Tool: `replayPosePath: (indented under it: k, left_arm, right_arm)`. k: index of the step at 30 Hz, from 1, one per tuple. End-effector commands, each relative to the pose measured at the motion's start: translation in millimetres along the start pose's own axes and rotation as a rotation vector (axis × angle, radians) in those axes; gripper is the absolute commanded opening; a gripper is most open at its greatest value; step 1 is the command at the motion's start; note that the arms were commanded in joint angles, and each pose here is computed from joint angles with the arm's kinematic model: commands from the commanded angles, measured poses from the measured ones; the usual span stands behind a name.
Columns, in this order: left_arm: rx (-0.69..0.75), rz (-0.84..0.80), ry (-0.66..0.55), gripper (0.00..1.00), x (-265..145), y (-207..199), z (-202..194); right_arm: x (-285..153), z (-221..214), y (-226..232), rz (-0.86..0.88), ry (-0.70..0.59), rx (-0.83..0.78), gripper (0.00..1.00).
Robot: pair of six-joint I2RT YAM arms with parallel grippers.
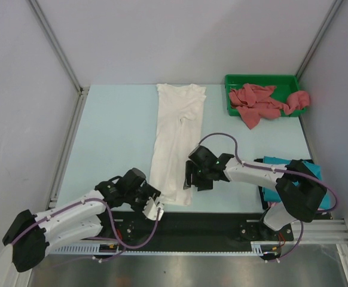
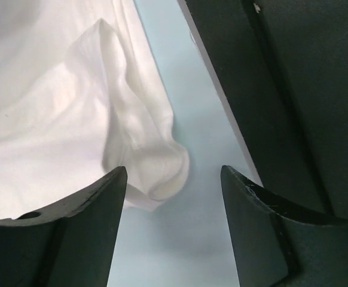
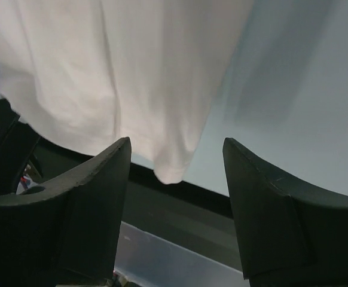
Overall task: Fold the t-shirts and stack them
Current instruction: Fold the tshirt
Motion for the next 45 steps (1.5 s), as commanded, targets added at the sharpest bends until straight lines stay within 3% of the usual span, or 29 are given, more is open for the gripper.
replayPosePath:
  k: [1,2,4,5,7,8,10,11,12,19,23,24,28,32,33,37,41,45]
  left_arm:
    - [0.078,-0.065,0.002,0.69,12.1,-6.6,-5.7]
    - [0.075,-0.075,0.016,0.66,13.1,-6.7,-7.4]
    - [0.077,-0.112,0.027,0.49,15.9,-10.0,-10.0]
    - [0.075,-0.115,0.035,0.39,16.1,-11.0,-10.8]
    - [0.08,-0.102,0.038,0.29,13.9,-9.7,-10.1]
    - [0.081,-0.101,0.033,0.21,12.4,-10.0,-9.1]
    - [0.084,-0.07,0.008,0.13,6.8,-4.9,-4.1]
    - [0.076,-0.085,-0.016,0.02,4.1,-7.2,-1.0]
    - [0.063,-0.07,-0.035,0.0,2.6,-5.7,1.9]
    - [0.073,-0.151,-0.17,0.01,-3.2,-25.3,16.4]
    - [0.072,-0.112,-0.135,0.5,-5.9,-19.3,15.9]
    - [0.079,-0.112,-0.135,0.53,-8.2,-18.2,16.9]
    - [0.104,-0.176,-0.195,0.52,-32.0,-20.4,30.8]
    - [0.113,-0.083,-0.203,0.3,-46.1,-11.7,38.2]
    - [0.096,-0.044,-0.166,0.29,-47.9,-6.4,36.4]
    - [0.12,0.109,-0.009,0.36,-24.5,22.4,13.7]
    - [0.153,-0.006,0.011,0.47,-6.4,23.9,4.3]
    - [0.21,-0.074,-0.021,0.5,1.7,17.9,2.9]
  right_arm:
    - [2.6,-16.7,17.4,0.033,-0.032,0.084,0.68]
    - [7.6,-28.0,15.5,0.021,-0.017,0.071,0.67]
    - [20.6,-35.5,11.3,-0.02,-0.003,0.086,0.66]
    - [24.0,-38.6,8.7,-0.047,0.001,0.087,0.58]
    - [28.6,-41.1,-0.4,-0.104,-0.025,0.096,0.42]
    - [30.1,-44.9,-6.9,-0.118,-0.023,0.112,0.26]
    - [27.4,-46.0,-9.3,-0.107,-0.035,0.123,0.12]
    - [26.1,-46.3,-11.5,-0.112,-0.04,0.131,0.03]
    - [24.8,-47.7,-18.0,-0.133,-0.043,0.136,0.0]
    - [18.0,-50.0,-35.1,-0.156,-0.041,0.107,0.01]
    - [18.3,-52.5,-33.3,-0.104,-0.017,0.086,0.01]
    - [19.2,-52.1,-33.3,-0.109,-0.015,0.081,0.01]
    - [19.7,-50.6,-31.9,-0.112,-0.019,0.067,0.0]
    - [19.6,-50.5,-32.5,-0.108,-0.029,0.068,0.0]
    - [19.9,-51.2,-34.6,-0.115,-0.031,0.069,0.0]
    - [19.2,-50.9,-36.7,-0.108,-0.036,0.075,0.0]
    - [16.5,-51.1,-37.1,-0.106,-0.04,0.074,0.0]
    - [14.9,-50.6,-38.6,-0.106,-0.055,0.081,0.0]
Point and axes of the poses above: each gripper's point midway between its finger pads, its own x axis out along the fingers, its own y axis along the line the jaws close on, z = x × y, the point moved 10 cm from there along -x, back along the fingers, and after that the axes turned 15 degrees about x, right-handed, at the moved point
